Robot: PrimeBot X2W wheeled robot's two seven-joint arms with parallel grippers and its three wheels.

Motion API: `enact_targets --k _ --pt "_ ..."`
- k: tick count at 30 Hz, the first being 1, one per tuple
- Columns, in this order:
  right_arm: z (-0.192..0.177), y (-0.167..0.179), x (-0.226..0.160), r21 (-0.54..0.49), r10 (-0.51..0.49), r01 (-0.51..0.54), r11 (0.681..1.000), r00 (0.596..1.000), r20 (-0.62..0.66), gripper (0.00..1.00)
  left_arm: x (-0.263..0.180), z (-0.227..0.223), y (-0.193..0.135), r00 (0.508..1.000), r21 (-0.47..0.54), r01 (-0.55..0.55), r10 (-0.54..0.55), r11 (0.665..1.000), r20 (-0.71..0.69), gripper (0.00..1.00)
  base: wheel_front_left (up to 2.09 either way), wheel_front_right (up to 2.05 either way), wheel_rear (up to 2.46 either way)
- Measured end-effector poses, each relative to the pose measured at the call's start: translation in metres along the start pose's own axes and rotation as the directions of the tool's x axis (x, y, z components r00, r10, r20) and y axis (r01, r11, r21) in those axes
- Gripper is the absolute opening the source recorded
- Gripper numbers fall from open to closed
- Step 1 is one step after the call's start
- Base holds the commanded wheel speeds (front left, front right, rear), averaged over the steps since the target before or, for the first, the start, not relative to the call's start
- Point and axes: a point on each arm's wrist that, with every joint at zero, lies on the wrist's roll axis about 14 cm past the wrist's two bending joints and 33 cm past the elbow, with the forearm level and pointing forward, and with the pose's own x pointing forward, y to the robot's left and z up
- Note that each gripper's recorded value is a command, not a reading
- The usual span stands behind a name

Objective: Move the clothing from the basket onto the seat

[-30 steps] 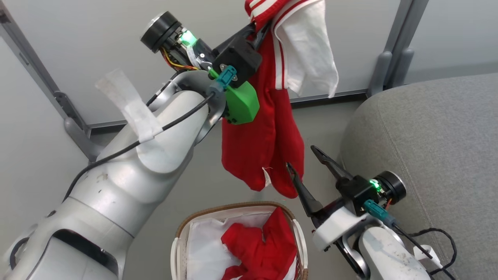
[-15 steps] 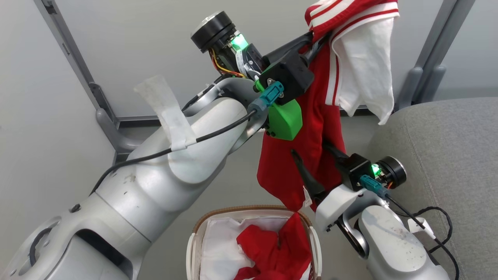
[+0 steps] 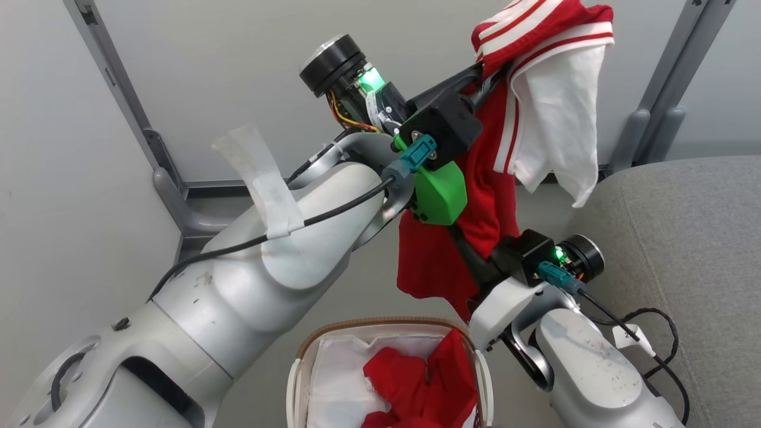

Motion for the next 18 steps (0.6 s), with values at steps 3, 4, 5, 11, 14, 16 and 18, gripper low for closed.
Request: enact_targets --k 3,4,5,11,14,16,18 --pt "0.004 -0.005 -0.003 0.001 -0.019 0.019 1.0 1.0 0.012 0.0 -0.002 -0.009 0.001 1.0 -0.024 -0.014 0.014 1.0 -0.017 0.0 0.0 0.0 0.0" --pt "0.005 -0.007 -0.004 0.001 -0.026 0.026 1.0 1.0 0.015 0.0 -0.003 -0.012 0.002 1.0 -0.032 -0.019 0.018 0.999 -0.024 0.0 0.0 0.0 0.0" --pt "0.006 -0.009 -0.005 -0.001 -0.032 0.032 0.999 0.999 0.019 0.0 -0.005 -0.016 0.003 0.999 -0.039 -0.026 0.025 0.999 -0.034 0.0 0.0 0.0 0.0" --pt "0.018 -0.02 -0.009 -0.006 -0.067 0.067 0.998 0.996 0.058 0.0 -0.015 -0.044 0.007 0.994 -0.124 -0.079 0.069 0.989 -0.086 1.0 0.0 0.0 0.0" --pt "0.026 -0.025 -0.011 -0.006 -0.081 0.082 0.997 0.993 0.081 0.0 -0.022 -0.061 0.005 0.989 -0.182 -0.109 0.089 0.977 -0.116 1.0 0.0 0.0 0.0" --pt "0.033 -0.028 -0.012 -0.011 -0.09 0.092 0.996 0.991 0.102 0.0 -0.028 -0.072 0.001 0.986 -0.217 -0.126 0.097 0.968 -0.136 1.0 0.0 0.0 0.0" --pt "0.037 -0.031 -0.014 -0.016 -0.1 0.102 0.995 0.988 0.116 0.0 -0.034 -0.083 -0.003 0.982 -0.244 -0.14 0.102 0.96 -0.159 1.0 0.0 0.0 0.0"
